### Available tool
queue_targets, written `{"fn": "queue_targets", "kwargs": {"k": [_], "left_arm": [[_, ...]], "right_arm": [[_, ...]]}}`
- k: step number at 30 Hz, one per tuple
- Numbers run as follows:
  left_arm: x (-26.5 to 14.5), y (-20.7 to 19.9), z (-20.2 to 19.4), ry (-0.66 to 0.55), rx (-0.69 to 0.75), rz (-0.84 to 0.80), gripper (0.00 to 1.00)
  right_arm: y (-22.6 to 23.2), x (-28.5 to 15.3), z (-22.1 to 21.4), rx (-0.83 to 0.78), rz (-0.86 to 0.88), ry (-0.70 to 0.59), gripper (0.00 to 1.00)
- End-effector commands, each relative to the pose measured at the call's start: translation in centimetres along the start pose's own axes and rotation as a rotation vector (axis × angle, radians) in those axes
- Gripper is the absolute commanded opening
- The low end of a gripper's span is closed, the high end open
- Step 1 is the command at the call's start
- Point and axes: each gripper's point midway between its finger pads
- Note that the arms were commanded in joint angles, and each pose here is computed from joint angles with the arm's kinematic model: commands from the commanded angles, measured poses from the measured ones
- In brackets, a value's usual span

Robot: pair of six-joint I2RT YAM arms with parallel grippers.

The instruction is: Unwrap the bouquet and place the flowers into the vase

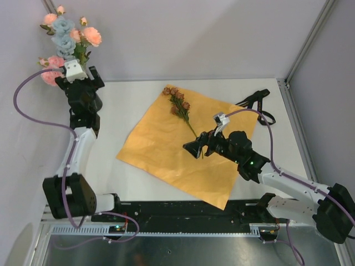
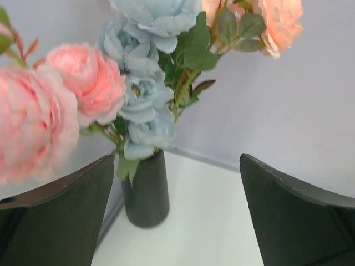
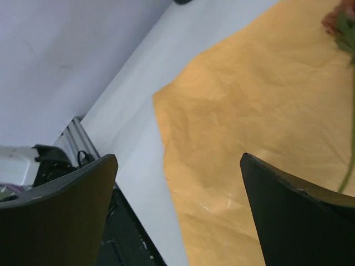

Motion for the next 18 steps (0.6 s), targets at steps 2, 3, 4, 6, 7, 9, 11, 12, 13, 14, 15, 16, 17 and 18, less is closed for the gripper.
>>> {"fn": "queue_targets", "kwargs": {"k": [2, 3, 4, 6, 7, 9, 11, 12, 13, 14, 15, 16, 17, 18], "left_arm": [[-5.6, -1.0, 1.1, 0.137, -0.182, -0.059, 0.99], [-7.0, -0.9, 1.0, 0.183, -0.197, -0.06, 0.99], [-8.1, -1.2, 0.9, 0.218, -0.222, -0.076, 1.0], [-10.7, -1.8, 0.9, 0.265, -0.263, -0.133, 1.0], [-12.2, -2.6, 0.8, 0.282, -0.291, -0.187, 1.0], [-15.3, -4.0, 0.7, 0.304, -0.366, -0.287, 1.0], [-18.3, -5.4, 0.6, 0.321, -0.453, -0.379, 1.0], [-19.6, -6.1, 0.5, 0.332, -0.489, -0.425, 1.0], [-20.9, -7.1, -0.1, 0.361, -0.513, -0.48, 1.0], [-21.9, -7.7, -0.4, 0.377, -0.527, -0.523, 1.0], [-23.0, -8.4, -1.2, 0.41, -0.539, -0.564, 1.0], [-23.9, -8.8, -1.8, 0.43, -0.548, -0.595, 0.99], [-24.8, -9.3, -2.8, 0.461, -0.555, -0.624, 1.0], [-25.6, -9.5, -3.7, 0.483, -0.557, -0.64, 1.0]], "right_arm": [[-3.6, 0.2, 0.7, 0.063, -0.159, -0.01, 0.99], [-4.2, 0.2, 0.5, 0.071, -0.18, -0.004, 0.99], [-4.9, 0.4, 0.4, 0.076, -0.202, 0.005, 0.99], [-6.3, 0.6, 0.0, 0.082, -0.254, 0.026, 0.97], [-7.0, 0.6, -0.2, 0.081, -0.284, 0.035, 0.95], [-8.4, 1.0, -0.7, 0.062, -0.337, 0.066, 0.93], [-10.1, 1.5, -0.8, 0.032, -0.404, 0.089, 0.87], [-10.6, 1.8, -0.5, 0.014, -0.423, 0.094, 0.84], [-11.3, 2.1, -0.7, 0.0, -0.447, 0.108, 0.8], [-11.7, 2.6, -0.6, -0.016, -0.461, 0.116, 0.76], [-12.5, 3.0, -0.9, -0.028, -0.482, 0.133, 0.73], [-12.9, 3.6, -0.8, -0.047, -0.492, 0.142, 0.7], [-13.5, 4.2, -1.2, -0.061, -0.504, 0.16, 0.68], [-13.8, 4.8, -1.0, -0.08, -0.51, 0.167, 0.65]]}}
Point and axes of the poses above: each gripper's point midway between its finger pads, its own x axis out along the fingers, its own y axis along the line the jaws close on, z = x × y, and after that the axes turned 2 degrees about -x, right-handed
